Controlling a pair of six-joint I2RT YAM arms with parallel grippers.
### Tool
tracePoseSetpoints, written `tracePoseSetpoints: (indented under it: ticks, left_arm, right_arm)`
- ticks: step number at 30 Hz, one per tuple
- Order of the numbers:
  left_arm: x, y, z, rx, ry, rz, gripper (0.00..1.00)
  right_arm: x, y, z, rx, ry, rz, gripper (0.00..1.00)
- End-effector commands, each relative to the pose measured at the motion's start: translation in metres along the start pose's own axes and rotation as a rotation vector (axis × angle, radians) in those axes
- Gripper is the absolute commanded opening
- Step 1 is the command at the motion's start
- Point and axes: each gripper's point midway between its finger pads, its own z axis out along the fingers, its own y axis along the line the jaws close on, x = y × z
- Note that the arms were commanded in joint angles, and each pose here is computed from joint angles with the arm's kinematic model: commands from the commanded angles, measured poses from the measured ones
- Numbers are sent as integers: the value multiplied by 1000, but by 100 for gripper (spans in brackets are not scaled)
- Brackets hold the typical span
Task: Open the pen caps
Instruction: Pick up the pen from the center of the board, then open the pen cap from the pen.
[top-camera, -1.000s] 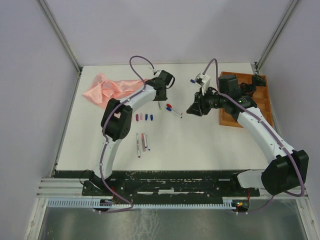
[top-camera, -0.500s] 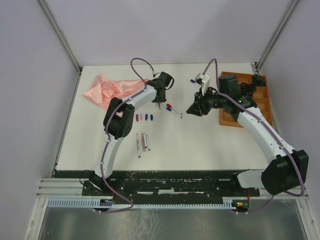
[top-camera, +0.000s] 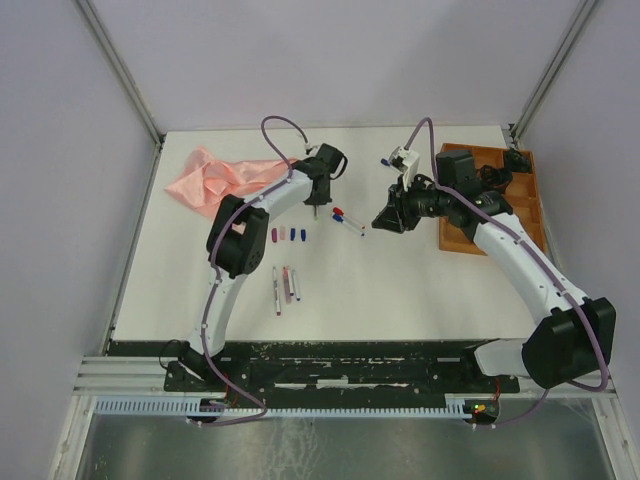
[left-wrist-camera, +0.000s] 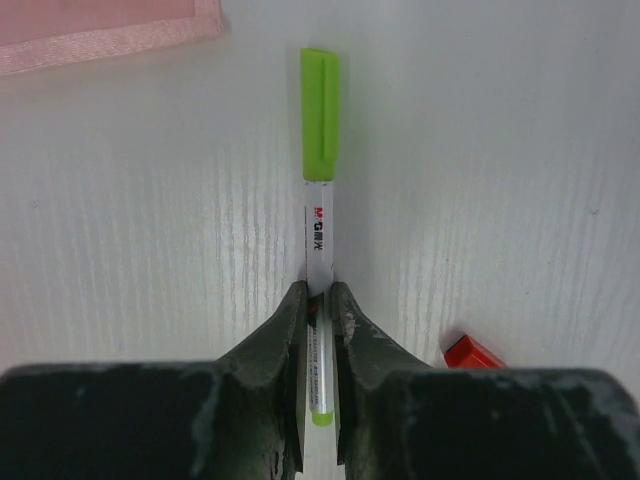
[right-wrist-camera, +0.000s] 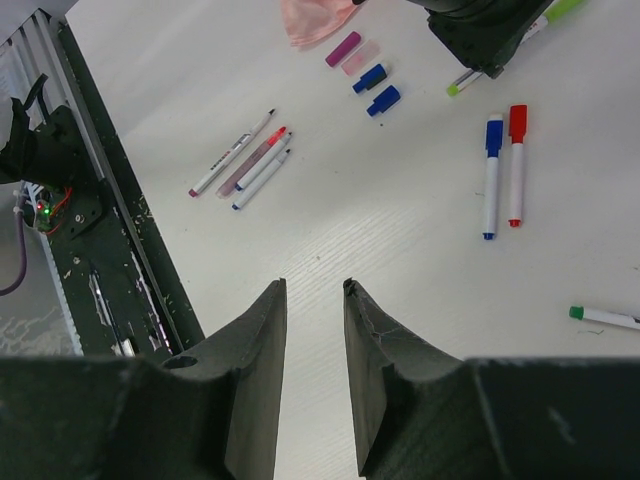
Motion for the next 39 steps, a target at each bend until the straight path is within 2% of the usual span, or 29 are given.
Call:
tracePoseSetpoints:
  ticks: [1, 5, 12, 15, 16, 18, 25, 29, 34, 39]
  left_arm:
    - [-19, 4, -18, 24, -39, 23, 3]
    - [-45, 3, -52, 75, -133, -18, 3]
    - [-59, 8, -121, 224, -283, -104, 3]
    - [-61, 8, -164, 326, -373, -146, 3]
    - [-52, 10, -174, 357, -381, -148, 3]
    - [-50, 9, -207, 476, -482, -181, 3]
    - [-7, 24, -305, 814, -771, -264, 3]
    - [16, 28, -352, 962, -911, -295, 3]
    - [31, 28, -397, 1108, -1027, -343, 3]
    - [39, 20, -416, 1174, -1061, -362, 3]
  right_arm:
    - [-11, 4, -1, -30, -31, -27, 37]
    - [-12, 8, -1, -51, -38, -27, 37]
    - [-15, 21, -3, -111, -62, -35, 36]
    - [-18, 30, -6, -148, -86, -36, 36]
    - [-20, 34, -7, -162, -98, -36, 36]
    - [-26, 43, -10, -196, -134, -42, 36]
    - [-43, 63, -19, -263, -261, 7, 38]
    - [-53, 76, -23, -337, -349, 79, 50]
    - [-59, 90, -26, -413, -414, 126, 65]
    - [-54, 113, -20, -488, -417, 85, 69]
